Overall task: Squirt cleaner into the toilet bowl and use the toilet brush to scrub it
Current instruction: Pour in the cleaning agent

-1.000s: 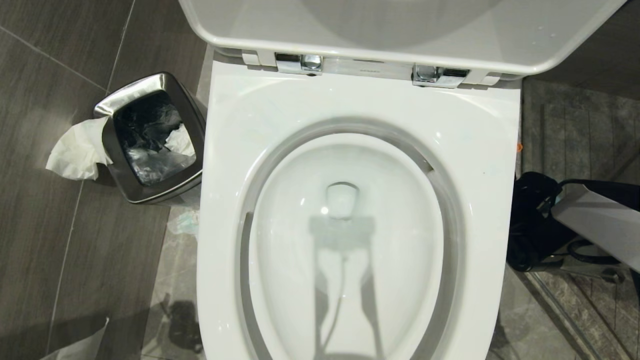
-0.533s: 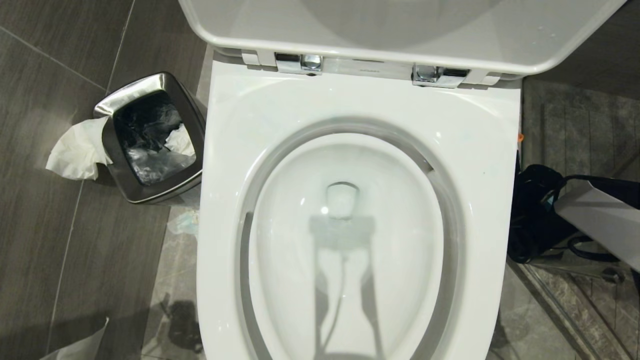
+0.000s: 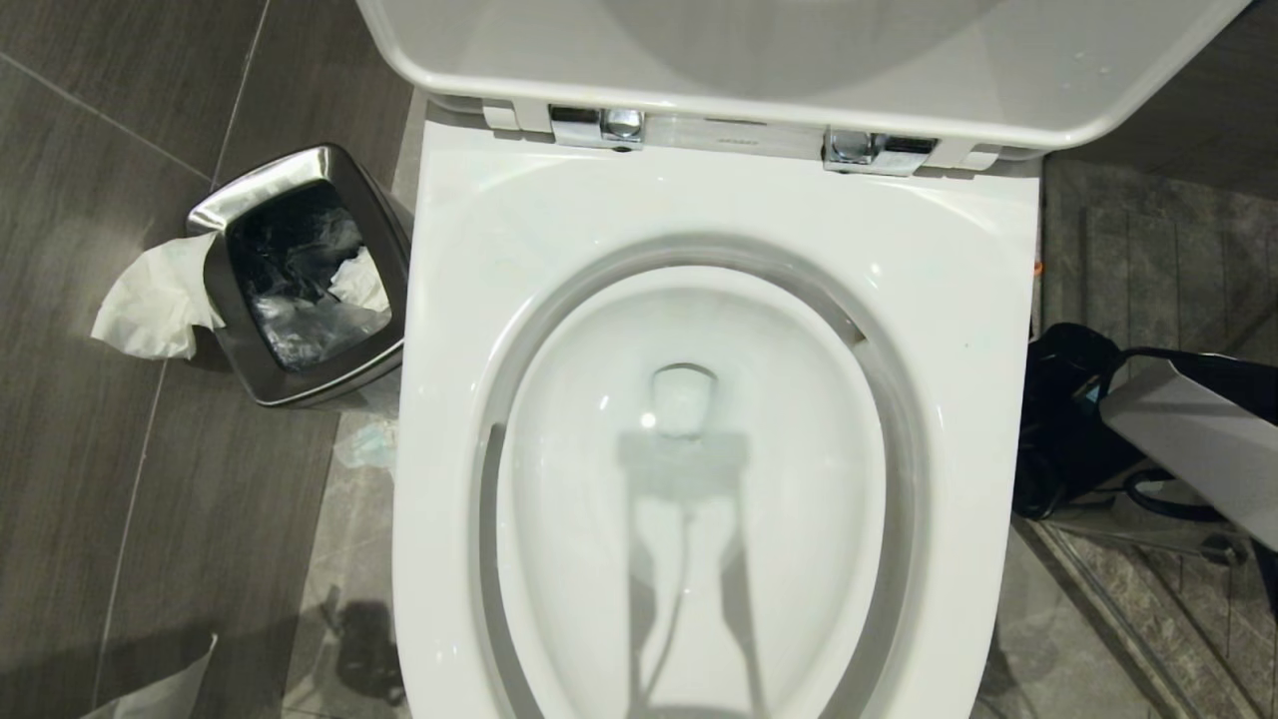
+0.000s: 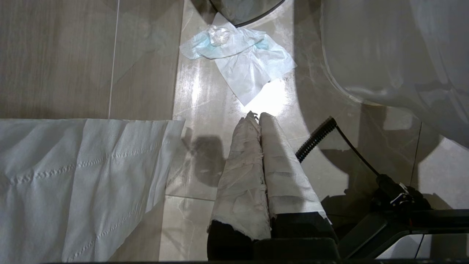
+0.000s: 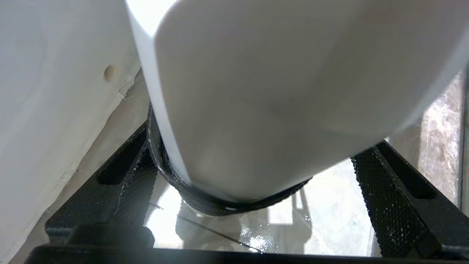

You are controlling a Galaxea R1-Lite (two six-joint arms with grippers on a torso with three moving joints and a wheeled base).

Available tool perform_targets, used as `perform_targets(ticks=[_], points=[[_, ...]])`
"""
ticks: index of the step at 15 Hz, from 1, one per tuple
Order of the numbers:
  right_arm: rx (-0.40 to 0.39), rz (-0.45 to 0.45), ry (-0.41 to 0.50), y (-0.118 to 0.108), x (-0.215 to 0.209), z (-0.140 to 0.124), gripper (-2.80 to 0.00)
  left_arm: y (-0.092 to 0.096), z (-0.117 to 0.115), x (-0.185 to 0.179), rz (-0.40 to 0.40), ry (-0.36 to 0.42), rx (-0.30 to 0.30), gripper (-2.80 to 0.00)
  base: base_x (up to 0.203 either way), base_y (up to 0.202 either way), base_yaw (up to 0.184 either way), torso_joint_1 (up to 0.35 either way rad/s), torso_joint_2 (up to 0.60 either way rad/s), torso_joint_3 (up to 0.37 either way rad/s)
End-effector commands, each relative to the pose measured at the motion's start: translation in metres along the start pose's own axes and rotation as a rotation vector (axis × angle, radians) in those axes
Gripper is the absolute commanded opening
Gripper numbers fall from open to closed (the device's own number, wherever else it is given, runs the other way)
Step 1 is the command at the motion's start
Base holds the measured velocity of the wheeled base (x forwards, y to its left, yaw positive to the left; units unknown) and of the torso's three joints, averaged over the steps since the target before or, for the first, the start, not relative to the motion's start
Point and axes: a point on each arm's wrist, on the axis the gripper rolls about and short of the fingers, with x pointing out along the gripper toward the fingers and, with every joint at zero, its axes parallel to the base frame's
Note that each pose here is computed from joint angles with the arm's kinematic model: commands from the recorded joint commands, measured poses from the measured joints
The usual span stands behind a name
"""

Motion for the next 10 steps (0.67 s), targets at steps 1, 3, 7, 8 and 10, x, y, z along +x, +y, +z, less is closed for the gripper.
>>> perform_targets(ticks=[1, 3, 7, 8, 10], points=[[-0.006, -0.001, -0.009, 0.0001, 0.0008, -0.0013, 0.0, 0.0, -0.0004, 0.0002, 0.001, 0.003, 0.0, -2.8, 0.0, 0.0, 0.0, 0.0, 0.0, 0.0], [-0.01, -0.001, -0.012, -0.0001, 0.0013, -0.0008, 0.0, 0.0, -0.0002, 0.0001, 0.001, 0.003, 0.0, -2.8, 0.0, 0.0, 0.0, 0.0, 0.0, 0.0], [-0.012, -0.002, -0.013, -0.0001, 0.0016, -0.0005, 0.0, 0.0, -0.0002, 0.0002, 0.001, 0.002, 0.0, -2.8, 0.0, 0.0, 0.0, 0.0, 0.0, 0.0], [-0.013, -0.002, -0.019, 0.0002, 0.0026, 0.0006, 0.0, 0.0, 0.0, 0.0001, 0.001, 0.001, 0.0, -2.8, 0.0, 0.0, 0.0, 0.0, 0.0, 0.0], [-0.017, -0.001, -0.016, -0.0002, 0.0023, -0.0009, 0.0, 0.0, 0.0, 0.0001, 0.001, 0.002, 0.0, -2.8, 0.0, 0.0, 0.0, 0.0, 0.0, 0.0]])
